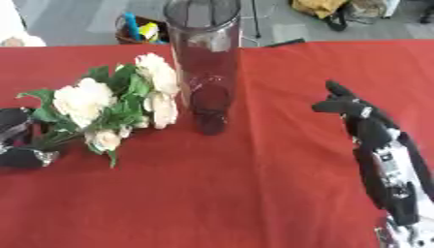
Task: Arrange flowers into the vase.
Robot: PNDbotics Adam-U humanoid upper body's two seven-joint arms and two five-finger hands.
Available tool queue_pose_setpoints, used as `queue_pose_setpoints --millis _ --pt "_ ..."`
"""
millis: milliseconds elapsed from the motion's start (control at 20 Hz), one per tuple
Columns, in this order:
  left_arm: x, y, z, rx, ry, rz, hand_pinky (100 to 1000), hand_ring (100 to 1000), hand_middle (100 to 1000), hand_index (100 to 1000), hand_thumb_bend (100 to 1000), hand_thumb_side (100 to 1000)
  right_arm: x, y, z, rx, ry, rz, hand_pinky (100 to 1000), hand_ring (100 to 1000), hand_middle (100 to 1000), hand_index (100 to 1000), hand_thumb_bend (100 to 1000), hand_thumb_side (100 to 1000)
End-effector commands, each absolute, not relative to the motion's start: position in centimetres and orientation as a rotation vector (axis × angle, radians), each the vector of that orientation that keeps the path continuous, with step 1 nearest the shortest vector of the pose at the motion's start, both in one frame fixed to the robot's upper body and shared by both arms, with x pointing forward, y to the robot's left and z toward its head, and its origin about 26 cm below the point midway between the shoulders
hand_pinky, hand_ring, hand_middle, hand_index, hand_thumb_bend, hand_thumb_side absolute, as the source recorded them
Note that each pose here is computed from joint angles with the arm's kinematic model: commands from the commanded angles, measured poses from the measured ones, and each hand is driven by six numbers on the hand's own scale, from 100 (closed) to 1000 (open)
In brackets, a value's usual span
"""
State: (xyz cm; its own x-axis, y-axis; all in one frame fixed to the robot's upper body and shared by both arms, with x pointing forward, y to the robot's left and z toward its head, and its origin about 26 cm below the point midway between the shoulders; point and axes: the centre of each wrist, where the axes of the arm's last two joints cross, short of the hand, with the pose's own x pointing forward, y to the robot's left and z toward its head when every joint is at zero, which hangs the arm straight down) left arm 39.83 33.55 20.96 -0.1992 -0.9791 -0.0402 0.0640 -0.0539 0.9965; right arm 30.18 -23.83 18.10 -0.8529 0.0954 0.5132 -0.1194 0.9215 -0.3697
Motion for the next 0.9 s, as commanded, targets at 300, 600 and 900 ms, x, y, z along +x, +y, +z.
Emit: queue_pose_setpoints --millis 300,600,900 --pt "39.60 33.03 22.14 1.100 -1.289 -1.448 210 350 515 728 155 434 29.90 -23.65 18.65 0.007 -2.552 0.554 1000 1000 688 763 100 969" --pt "39.65 32.76 22.24 1.108 -1.293 -1.425 187 325 495 713 120 378 29.90 -23.61 18.63 0.007 -2.545 0.563 1000 1000 687 761 100 972" --pt "39.72 32.59 22.26 1.058 -1.319 -1.375 284 396 542 734 105 430 29.89 -23.58 18.58 0.005 -2.542 0.569 1000 1000 687 760 100 973"
